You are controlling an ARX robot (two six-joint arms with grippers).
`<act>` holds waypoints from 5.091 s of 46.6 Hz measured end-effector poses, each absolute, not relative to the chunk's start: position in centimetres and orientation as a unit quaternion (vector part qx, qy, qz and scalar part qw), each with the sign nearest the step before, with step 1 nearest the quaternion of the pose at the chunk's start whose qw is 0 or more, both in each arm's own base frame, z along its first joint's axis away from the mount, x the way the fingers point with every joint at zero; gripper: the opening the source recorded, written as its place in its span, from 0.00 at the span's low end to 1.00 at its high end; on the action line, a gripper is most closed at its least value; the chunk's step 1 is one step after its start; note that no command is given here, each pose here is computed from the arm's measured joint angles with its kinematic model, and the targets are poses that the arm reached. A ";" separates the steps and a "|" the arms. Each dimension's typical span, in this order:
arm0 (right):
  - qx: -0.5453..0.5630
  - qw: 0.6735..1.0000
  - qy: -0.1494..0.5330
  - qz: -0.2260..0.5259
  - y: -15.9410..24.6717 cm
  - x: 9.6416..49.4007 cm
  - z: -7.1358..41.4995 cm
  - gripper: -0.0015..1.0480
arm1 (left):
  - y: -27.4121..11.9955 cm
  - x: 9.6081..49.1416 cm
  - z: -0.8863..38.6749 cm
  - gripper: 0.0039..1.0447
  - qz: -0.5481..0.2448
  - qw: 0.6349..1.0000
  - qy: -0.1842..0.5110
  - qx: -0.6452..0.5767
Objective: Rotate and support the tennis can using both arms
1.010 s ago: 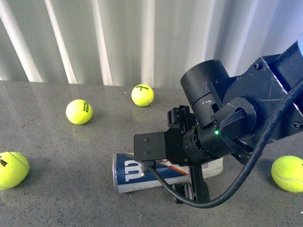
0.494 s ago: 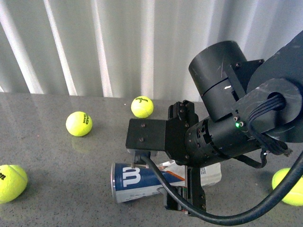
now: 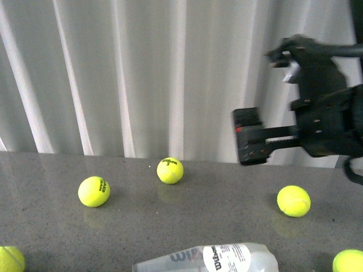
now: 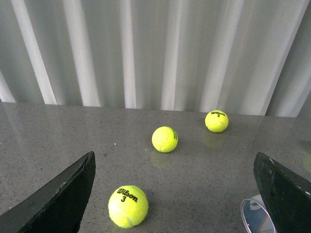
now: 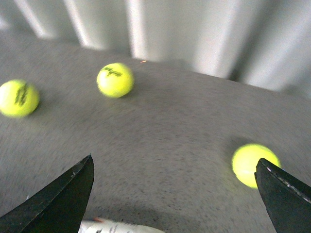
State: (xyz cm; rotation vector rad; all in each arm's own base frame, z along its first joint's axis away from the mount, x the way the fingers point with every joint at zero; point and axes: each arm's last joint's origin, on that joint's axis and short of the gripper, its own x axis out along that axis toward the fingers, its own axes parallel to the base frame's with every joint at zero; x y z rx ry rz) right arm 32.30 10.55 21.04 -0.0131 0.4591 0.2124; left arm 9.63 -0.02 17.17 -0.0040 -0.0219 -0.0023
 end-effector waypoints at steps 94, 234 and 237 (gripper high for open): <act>0.000 1.000 0.000 0.001 0.0 12.8 16.6 0.03 | 0.0 9.6 17.2 0.94 -0.001 1.000 -0.012 -0.002; 0.000 1.000 -0.001 0.002 0.0 9.8 16.5 0.93 | -5.0 27.2 8.2 0.94 -0.304 0.798 0.414 -0.315; 0.000 1.000 -0.001 0.002 0.0 9.8 16.5 0.93 | -5.4 27.8 7.9 0.94 -0.303 0.794 0.419 -0.321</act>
